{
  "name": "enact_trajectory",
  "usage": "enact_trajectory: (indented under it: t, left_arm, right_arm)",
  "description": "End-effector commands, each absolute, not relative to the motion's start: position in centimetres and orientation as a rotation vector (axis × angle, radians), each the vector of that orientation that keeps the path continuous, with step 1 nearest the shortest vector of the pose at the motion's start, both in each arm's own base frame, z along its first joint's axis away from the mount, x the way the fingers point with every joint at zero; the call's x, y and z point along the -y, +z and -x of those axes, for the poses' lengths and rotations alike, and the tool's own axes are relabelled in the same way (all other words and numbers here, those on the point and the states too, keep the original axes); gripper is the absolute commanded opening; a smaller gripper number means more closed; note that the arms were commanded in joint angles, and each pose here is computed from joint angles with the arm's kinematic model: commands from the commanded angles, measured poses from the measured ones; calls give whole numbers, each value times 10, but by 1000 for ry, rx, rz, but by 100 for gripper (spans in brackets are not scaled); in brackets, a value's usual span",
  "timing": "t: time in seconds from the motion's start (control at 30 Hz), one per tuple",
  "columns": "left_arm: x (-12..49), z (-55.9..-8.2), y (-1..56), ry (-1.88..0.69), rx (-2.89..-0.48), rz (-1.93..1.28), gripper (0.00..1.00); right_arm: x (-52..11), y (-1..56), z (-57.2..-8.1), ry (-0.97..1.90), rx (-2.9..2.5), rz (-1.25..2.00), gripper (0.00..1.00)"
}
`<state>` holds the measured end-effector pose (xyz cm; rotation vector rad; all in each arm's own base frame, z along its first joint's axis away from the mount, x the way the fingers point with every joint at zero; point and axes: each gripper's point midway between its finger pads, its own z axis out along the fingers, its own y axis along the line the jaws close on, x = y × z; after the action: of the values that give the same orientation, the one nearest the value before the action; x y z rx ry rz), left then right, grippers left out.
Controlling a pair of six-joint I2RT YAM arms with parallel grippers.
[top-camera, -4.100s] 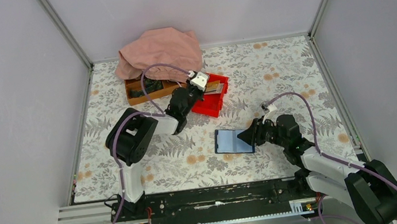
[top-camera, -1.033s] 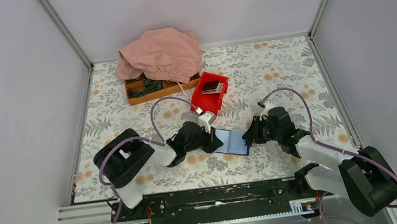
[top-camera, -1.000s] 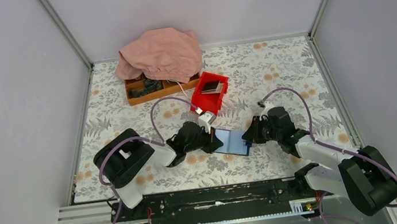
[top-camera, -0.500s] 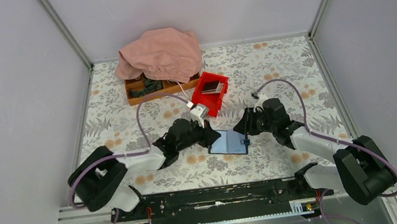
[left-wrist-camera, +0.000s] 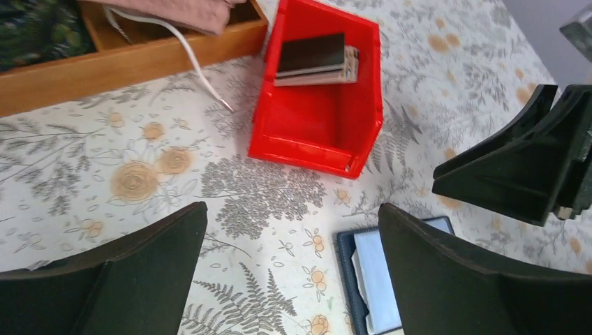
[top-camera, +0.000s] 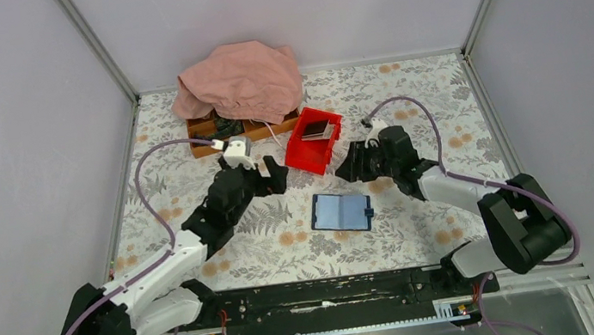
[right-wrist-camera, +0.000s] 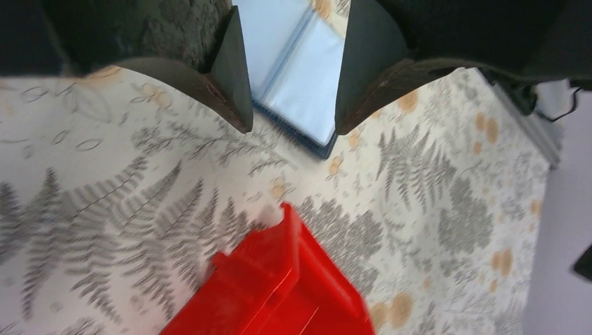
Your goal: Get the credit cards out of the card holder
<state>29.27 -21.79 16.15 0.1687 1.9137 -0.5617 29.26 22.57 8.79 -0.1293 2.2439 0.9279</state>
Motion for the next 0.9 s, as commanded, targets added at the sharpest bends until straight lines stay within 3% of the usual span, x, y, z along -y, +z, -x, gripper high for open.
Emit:
enact_trajectory:
  t: [0.0, 0.13, 0.37, 0.87]
  left_arm:
    - [184, -297, 164, -459, -1863, -24, 100]
    - [175, -297, 150, -425, -1894, 13, 100]
    - [179, -296, 134, -583, -1917, 59, 100]
    - [172, -302, 108, -504, -2018, 94, 100]
  right_arm:
    - [-210, 90, -325, 700, -2201, 139, 55]
    - [-185, 86, -337, 531, -2129, 112, 57]
    - [-158, 65, -333, 396, -2086, 72, 57]
    - [-162, 54, -330, 416, -2127, 68, 55]
